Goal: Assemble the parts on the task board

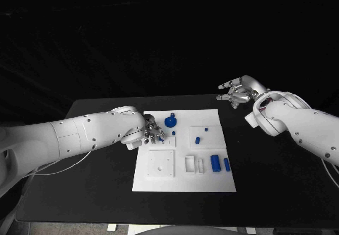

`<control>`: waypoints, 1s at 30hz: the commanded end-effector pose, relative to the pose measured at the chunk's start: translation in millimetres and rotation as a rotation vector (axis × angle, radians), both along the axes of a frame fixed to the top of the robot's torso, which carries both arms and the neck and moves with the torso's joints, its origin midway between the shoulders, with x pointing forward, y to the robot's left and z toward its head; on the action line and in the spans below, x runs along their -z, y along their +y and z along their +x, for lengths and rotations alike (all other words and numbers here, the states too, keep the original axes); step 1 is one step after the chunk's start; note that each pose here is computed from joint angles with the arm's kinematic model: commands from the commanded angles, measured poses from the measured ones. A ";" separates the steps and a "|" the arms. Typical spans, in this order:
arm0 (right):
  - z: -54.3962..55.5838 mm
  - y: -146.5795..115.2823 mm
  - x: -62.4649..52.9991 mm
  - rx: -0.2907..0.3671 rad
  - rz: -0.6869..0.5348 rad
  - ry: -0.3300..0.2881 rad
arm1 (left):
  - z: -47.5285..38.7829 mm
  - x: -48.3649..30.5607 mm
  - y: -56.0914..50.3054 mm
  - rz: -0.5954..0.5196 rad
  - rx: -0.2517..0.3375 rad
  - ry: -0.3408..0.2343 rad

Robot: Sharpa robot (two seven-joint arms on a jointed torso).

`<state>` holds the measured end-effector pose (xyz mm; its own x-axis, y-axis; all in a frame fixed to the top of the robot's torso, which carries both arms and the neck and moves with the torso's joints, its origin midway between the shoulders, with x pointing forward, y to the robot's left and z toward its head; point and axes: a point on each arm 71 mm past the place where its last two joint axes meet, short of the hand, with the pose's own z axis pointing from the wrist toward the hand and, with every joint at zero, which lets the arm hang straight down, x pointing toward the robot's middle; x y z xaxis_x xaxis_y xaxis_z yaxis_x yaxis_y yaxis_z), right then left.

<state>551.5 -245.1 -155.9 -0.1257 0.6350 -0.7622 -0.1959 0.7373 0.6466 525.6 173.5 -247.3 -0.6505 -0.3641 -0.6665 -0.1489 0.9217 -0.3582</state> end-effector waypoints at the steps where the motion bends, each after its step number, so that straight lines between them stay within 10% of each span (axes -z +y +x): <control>1: 0.0 1.5 -0.2 -0.015 0.001 0.003 | -0.3 1.4 -2.4 0.009 0.015 -0.008; 30: 0.5 3.1 0.7 -0.020 0.000 0.011 | -4.1 5.5 -10.0 0.043 0.067 -0.078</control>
<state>552.0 -243.5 -156.8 -0.1349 0.6340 -0.7615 -0.1956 0.7363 0.6478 521.0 165.9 -254.7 -0.6400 -0.3117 -0.7024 -0.0945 0.9390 -0.3306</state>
